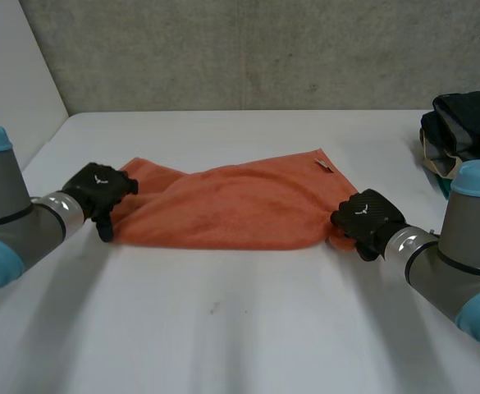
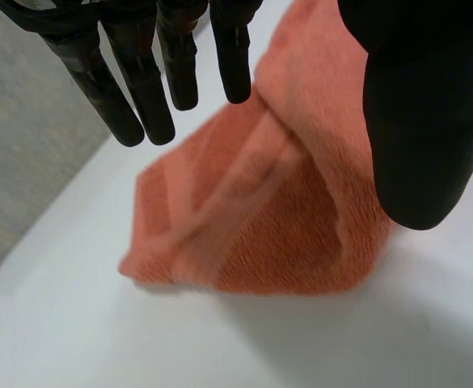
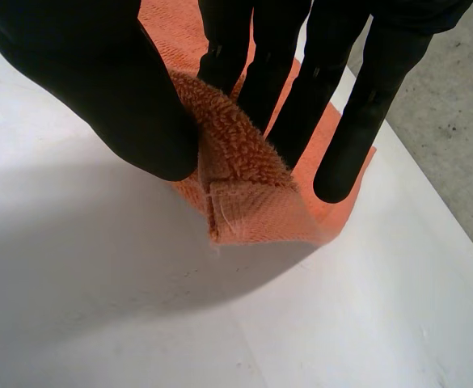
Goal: Fold the laundry.
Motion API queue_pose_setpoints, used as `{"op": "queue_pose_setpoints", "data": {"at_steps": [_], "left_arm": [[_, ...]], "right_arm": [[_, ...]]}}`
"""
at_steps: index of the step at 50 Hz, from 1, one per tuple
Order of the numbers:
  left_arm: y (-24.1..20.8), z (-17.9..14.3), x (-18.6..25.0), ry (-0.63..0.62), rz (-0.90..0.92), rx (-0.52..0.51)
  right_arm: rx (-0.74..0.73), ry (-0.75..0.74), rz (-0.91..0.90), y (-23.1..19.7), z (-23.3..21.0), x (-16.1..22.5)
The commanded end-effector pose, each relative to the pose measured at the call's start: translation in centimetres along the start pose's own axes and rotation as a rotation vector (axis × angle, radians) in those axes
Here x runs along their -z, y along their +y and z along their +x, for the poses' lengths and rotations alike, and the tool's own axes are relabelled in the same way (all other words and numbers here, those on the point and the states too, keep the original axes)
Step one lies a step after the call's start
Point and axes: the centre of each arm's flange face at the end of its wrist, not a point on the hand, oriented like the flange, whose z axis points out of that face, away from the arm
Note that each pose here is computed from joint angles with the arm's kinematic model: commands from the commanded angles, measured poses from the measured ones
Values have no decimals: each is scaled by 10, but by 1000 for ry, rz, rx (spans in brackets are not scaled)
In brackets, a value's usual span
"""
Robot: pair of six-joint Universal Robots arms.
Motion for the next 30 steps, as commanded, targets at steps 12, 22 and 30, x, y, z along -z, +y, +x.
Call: {"op": "queue_pose_setpoints", "data": {"at_steps": [12, 22, 30], "left_arm": [[-17, 5, -14, -3, -6, 79], [-60, -6, 7, -101, 158, 169], [-88, -7, 22, -122, 237, 123]], "right_arm": [[-3, 30, -49, 1, 9, 15], [79, -240, -260, 4, -19, 93], [77, -327, -168, -17, -42, 111]]}}
